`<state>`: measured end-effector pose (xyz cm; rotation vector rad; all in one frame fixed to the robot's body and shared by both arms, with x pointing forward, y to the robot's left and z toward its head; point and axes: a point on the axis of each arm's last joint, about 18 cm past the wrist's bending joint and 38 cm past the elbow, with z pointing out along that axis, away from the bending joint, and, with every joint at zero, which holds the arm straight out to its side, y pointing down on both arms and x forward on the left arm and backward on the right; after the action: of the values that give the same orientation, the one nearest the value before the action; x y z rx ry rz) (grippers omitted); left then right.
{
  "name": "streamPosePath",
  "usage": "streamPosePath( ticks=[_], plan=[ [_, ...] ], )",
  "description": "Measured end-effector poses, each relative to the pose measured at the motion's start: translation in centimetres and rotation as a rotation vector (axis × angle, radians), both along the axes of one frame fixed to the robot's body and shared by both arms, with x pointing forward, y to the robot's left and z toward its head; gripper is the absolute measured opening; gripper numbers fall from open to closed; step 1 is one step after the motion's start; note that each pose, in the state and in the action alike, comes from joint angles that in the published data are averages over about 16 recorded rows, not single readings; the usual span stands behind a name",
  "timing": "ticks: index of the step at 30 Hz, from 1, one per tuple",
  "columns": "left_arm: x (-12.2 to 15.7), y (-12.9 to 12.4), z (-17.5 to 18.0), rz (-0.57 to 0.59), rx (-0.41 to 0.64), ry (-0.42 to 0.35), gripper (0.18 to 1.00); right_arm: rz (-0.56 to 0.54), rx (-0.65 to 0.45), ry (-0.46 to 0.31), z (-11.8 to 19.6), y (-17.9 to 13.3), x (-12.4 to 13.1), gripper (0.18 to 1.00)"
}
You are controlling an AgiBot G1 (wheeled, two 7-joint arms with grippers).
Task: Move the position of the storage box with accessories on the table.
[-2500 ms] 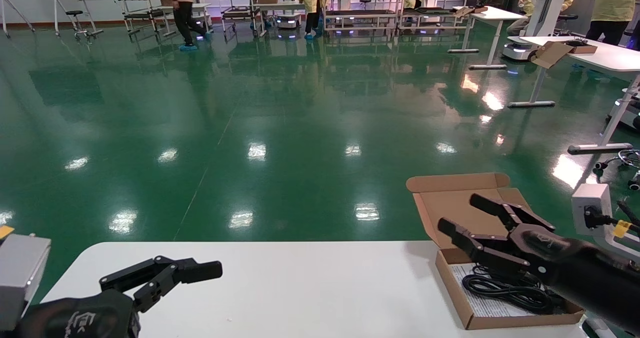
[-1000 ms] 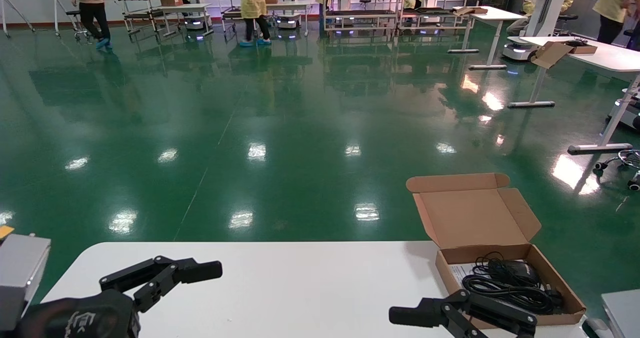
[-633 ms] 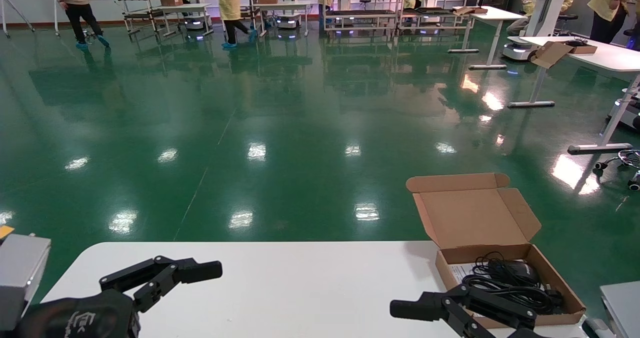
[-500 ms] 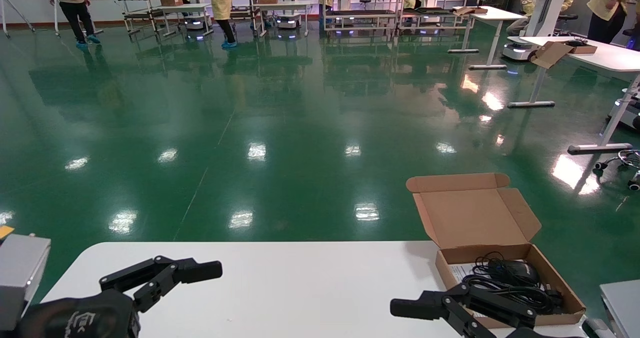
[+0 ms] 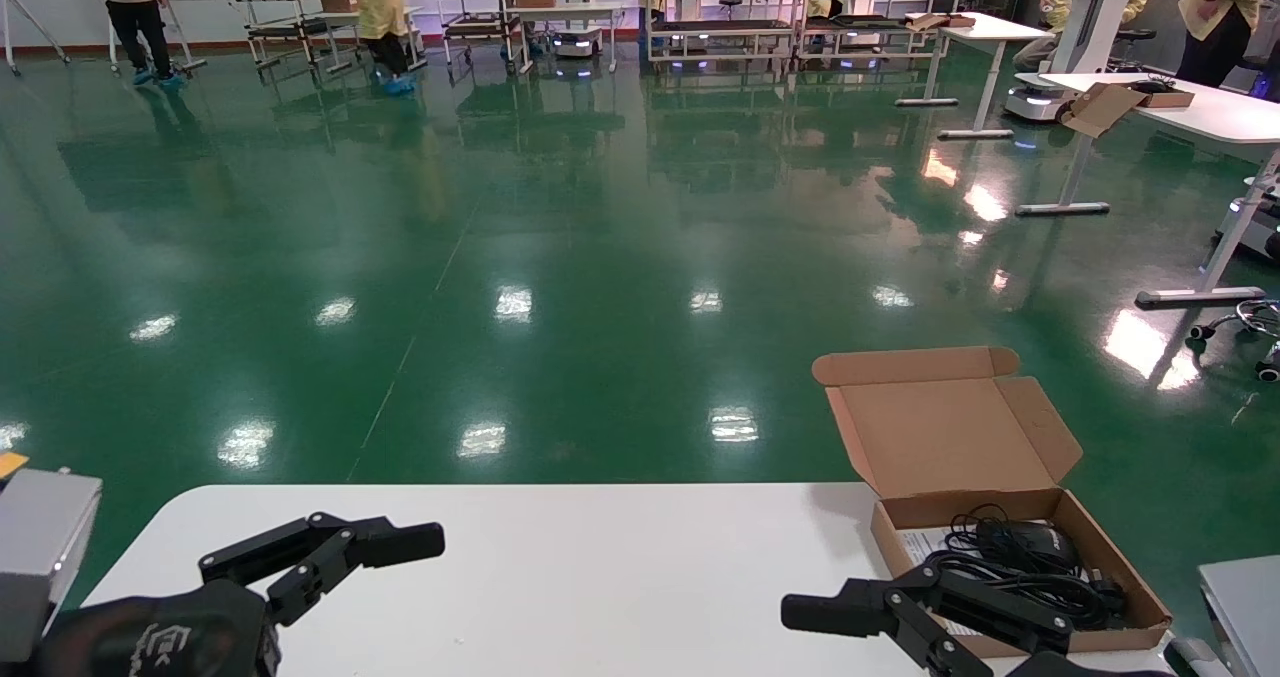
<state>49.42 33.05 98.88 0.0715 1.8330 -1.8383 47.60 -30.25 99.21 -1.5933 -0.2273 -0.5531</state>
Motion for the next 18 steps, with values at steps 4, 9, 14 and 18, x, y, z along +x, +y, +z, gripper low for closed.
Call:
streamPosePath(
  ticks=[4, 9, 14, 18],
  plan=[
    [0.00, 0.00, 0.00, 0.000, 0.000, 0.000, 1.000, 0.000, 0.001, 0.000, 0.01, 0.00, 0.01, 1.001],
    [0.00, 0.00, 0.00, 0.000, 0.000, 0.000, 1.000, 0.000, 0.001, 0.000, 0.02, 0.00, 0.03, 1.001],
    [0.00, 0.00, 0.00, 0.000, 0.000, 0.000, 1.000, 0.000, 0.002, 0.000, 0.02, 0.00, 0.03, 1.001],
    [0.00, 0.00, 0.00, 0.000, 0.000, 0.000, 1.000, 0.000, 0.002, 0.000, 0.03, 0.00, 0.04, 1.001]
  ],
)
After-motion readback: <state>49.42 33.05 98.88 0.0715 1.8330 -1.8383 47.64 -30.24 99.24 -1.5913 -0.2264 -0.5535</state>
